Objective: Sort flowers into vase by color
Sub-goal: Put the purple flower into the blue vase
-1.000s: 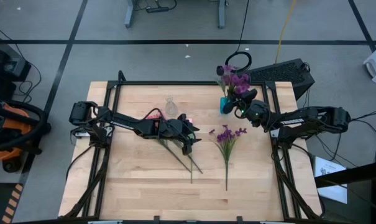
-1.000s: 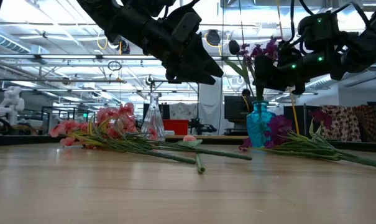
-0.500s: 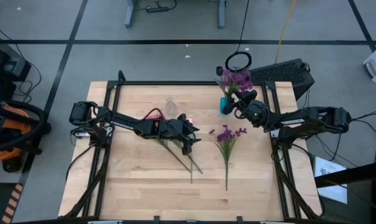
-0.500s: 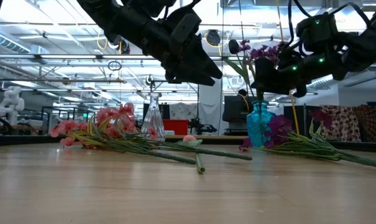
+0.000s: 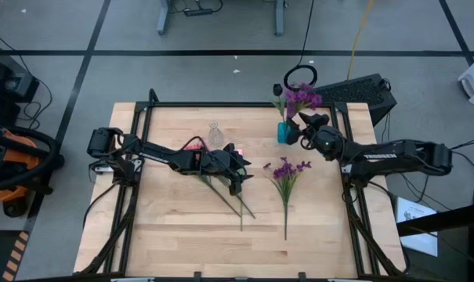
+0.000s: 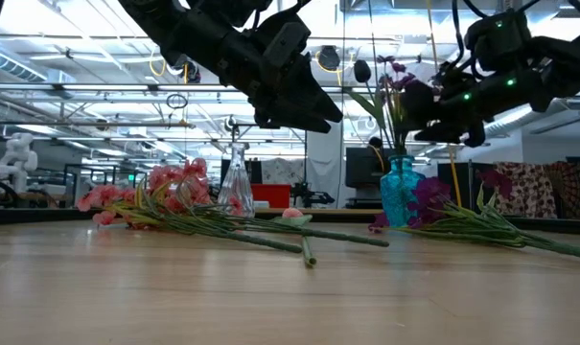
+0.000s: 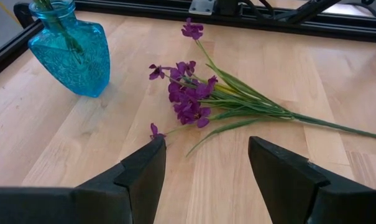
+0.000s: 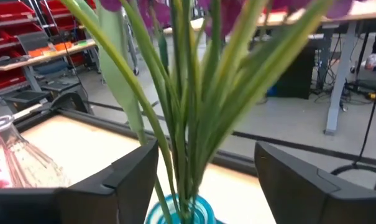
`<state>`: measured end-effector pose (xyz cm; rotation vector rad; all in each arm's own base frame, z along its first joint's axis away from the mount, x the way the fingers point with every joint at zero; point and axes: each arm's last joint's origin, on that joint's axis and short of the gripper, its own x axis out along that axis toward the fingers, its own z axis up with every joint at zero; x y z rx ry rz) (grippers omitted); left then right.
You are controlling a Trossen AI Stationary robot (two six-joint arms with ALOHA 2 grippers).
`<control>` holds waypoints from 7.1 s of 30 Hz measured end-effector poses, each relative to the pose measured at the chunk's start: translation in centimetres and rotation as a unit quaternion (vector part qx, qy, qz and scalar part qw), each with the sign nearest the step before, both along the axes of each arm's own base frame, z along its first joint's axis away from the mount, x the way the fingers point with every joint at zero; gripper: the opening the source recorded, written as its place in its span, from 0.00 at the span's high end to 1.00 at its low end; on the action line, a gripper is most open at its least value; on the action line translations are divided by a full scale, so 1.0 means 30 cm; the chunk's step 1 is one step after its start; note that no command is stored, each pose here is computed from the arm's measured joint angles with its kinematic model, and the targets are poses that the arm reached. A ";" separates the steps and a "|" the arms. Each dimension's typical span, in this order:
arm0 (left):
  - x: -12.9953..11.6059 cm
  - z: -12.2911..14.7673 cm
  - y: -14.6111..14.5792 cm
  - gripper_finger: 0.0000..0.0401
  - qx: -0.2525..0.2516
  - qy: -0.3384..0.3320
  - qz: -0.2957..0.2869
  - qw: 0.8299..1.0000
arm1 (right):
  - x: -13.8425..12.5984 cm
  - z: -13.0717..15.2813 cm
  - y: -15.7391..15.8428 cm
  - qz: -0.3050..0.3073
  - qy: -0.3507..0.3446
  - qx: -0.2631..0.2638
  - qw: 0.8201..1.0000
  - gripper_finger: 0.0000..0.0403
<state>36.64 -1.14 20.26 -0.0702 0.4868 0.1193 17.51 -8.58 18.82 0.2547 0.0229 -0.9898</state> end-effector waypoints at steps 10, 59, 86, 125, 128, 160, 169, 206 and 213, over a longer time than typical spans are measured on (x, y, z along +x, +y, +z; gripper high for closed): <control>0.000 -0.001 0.000 0.41 0.000 0.001 0.000 1.000 | -0.054 0.049 0.065 0.033 -0.020 0.019 0.999 0.34; -0.004 -0.007 -0.017 0.41 -0.010 0.012 -0.015 1.000 | 0.095 -0.052 0.590 0.110 0.206 0.453 0.860 0.34; -0.004 -0.007 -0.016 0.41 -0.009 0.012 -0.015 1.000 | 0.195 -0.179 0.562 0.081 0.219 0.417 0.878 0.42; -0.004 -0.006 -0.013 0.41 -0.002 0.011 -0.003 1.000 | 0.084 0.134 0.586 0.159 0.029 0.174 0.971 0.99; -0.001 -0.001 -0.017 0.41 -0.007 0.003 -0.010 1.000 | 0.061 0.187 0.597 0.162 0.001 0.118 0.980 0.99; 0.077 0.035 -0.143 0.44 -0.039 -0.219 -0.115 0.968 | 0.263 0.348 0.649 0.270 -0.083 -0.224 0.933 0.99; 0.076 0.024 -0.139 0.77 -0.026 -0.203 -0.117 0.972 | 0.264 0.347 0.650 0.267 -0.078 -0.231 0.932 0.98; 0.063 -0.031 -0.017 0.96 -0.005 -0.084 -0.071 0.994 | 0.174 0.171 0.745 0.145 0.026 -0.073 0.986 0.37; 0.061 -0.026 -0.033 0.96 0.007 -0.087 -0.082 0.993 | 0.217 0.213 0.708 0.164 0.016 -0.087 0.982 0.37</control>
